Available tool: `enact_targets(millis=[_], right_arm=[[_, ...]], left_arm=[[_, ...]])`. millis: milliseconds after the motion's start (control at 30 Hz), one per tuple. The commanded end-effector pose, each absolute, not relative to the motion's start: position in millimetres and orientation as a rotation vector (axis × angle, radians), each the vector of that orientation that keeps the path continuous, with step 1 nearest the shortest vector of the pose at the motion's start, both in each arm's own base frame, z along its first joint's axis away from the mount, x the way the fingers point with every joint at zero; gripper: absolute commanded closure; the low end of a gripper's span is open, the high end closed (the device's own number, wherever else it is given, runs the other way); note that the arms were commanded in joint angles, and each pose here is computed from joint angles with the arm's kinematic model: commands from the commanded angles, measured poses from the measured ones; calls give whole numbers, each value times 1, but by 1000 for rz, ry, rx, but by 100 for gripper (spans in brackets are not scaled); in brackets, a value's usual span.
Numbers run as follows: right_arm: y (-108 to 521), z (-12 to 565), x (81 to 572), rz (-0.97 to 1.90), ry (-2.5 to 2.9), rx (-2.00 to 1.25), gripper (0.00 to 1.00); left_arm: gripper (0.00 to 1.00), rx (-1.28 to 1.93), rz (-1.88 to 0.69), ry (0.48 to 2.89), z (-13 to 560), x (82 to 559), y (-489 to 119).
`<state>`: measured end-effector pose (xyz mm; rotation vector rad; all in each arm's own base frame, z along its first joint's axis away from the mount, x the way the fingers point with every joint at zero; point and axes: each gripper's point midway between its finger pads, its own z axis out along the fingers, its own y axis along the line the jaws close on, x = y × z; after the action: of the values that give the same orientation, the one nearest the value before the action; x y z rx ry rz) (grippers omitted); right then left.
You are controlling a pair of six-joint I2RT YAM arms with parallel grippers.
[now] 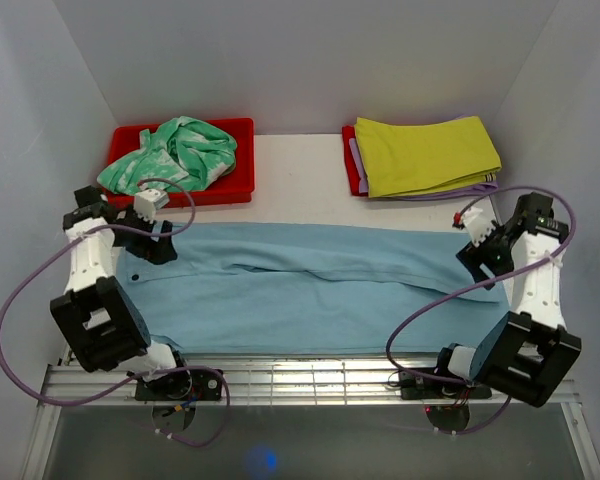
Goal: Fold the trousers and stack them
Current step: Flatten the trousers out
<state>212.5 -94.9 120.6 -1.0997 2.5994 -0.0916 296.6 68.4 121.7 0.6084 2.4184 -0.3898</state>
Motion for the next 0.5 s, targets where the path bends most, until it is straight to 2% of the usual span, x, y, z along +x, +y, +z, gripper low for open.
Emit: enact_targets(millis=[0, 67, 233, 467], right_arm=[[-84, 142, 256, 67, 2558, -899, 21], [-94, 155, 282, 41, 2559, -804, 23], [-130, 117, 324, -21, 2697, -653, 26], [-157, 77, 364, -95, 2741, -518, 26]], left_arm=[[3, 873, -552, 2153, 168, 283, -16], [4, 1012, -638, 2084, 167, 263, -58], [5, 1287, -763, 2001, 140, 222, -134], [7, 1559, -762, 2050, 86, 189, -189]])
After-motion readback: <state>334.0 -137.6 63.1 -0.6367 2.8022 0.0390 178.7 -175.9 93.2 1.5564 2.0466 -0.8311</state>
